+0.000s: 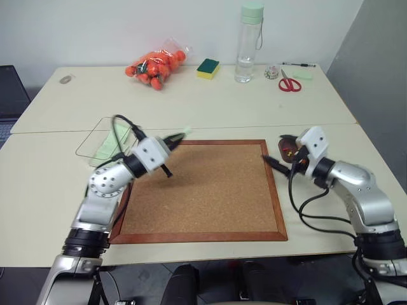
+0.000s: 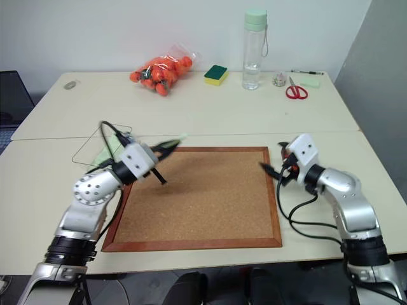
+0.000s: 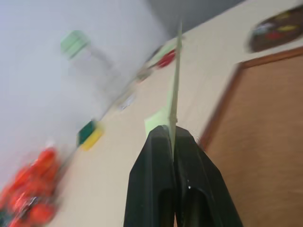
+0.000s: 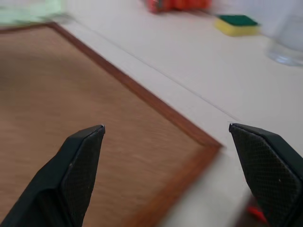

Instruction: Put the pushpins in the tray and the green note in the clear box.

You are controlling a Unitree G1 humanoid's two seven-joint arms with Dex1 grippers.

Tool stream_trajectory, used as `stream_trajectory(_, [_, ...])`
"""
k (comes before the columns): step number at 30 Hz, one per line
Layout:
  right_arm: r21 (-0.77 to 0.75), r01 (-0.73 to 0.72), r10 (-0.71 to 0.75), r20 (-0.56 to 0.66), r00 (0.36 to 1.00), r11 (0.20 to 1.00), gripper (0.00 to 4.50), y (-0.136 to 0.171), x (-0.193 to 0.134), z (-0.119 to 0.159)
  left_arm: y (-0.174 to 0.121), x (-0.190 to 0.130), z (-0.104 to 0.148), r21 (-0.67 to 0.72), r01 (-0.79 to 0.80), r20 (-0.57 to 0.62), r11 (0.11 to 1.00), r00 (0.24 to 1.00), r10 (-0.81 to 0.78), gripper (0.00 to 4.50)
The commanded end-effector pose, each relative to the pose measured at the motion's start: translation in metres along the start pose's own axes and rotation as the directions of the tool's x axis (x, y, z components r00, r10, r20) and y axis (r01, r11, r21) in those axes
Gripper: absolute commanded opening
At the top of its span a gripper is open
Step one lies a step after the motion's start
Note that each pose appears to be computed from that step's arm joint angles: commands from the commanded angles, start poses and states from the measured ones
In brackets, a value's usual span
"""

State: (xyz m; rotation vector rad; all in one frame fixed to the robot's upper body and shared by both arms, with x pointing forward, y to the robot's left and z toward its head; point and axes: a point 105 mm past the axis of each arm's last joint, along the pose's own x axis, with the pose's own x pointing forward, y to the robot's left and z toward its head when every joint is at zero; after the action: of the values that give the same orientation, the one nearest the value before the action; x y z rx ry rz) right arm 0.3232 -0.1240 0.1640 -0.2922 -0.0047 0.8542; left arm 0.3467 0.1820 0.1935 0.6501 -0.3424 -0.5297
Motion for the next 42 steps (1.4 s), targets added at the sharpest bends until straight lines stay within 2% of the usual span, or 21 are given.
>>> stream_trajectory(1, [-0.05,-0.203,0.206,0.062,0.977,0.978,4.48,0.045,0.025,0.038,0.063,-0.027,-0.012,-0.065,-0.283,-0.174,0.957,0.948,0.268,0.0])
stream_trajectory(3, [-0.067,-0.25,0.254,0.065,0.965,0.966,4.48,0.056,0.039,0.047,0.085,-0.04,-0.026,-0.095,-0.381,-0.281,0.92,0.897,0.342,0.0])
stream_trajectory(7, [-0.087,-0.294,0.301,0.084,0.95,0.952,4.48,0.067,0.058,0.061,0.105,-0.051,-0.046,-0.188,-0.452,-0.435,0.872,0.835,0.338,0.0])
stream_trajectory(12, [-0.107,-0.304,0.315,0.109,0.943,0.947,4.48,0.069,0.075,0.073,0.123,-0.048,-0.057,-0.272,-0.477,-0.527,0.836,0.8,0.285,0.0])
stream_trajectory(16, [-0.112,-0.31,0.323,0.122,0.939,0.944,4.48,0.071,0.081,0.079,0.128,-0.053,-0.076,-0.31,-0.493,-0.627,0.813,0.749,0.215,0.0])
stream_trajectory(20, [-0.115,-0.329,0.342,0.129,0.931,0.937,4.48,0.076,0.085,0.082,0.125,-0.054,-0.087,-0.34,-0.484,-0.667,0.807,0.728,0.156,0.0])
stream_trajectory(26, [-0.116,-0.334,0.348,0.134,0.928,0.936,4.5,0.079,0.086,0.084,0.123,-0.052,-0.095,-0.416,-0.498,-0.686,0.761,0.721,0.097,1.09])
stream_trajectory(35, [-0.106,-0.316,0.328,0.131,0.935,0.943,4.5,0.074,0.084,0.082,0.142,-0.056,-0.089,-0.402,-0.561,-0.682,0.724,0.711,0.172,2.82])
stream_trajectory(39, [-0.101,-0.313,0.324,0.13,0.937,0.944,4.5,0.072,0.084,0.081,0.124,-0.061,-0.096,-0.532,-0.606,-0.699,0.591,0.708,0.095,3.53])
stream_trajectory(42, [-0.101,-0.311,0.323,0.132,0.937,0.945,4.5,0.071,0.084,0.082,0.108,-0.056,-0.094,-0.519,-0.527,-0.688,0.674,0.725,0.037,4.05])
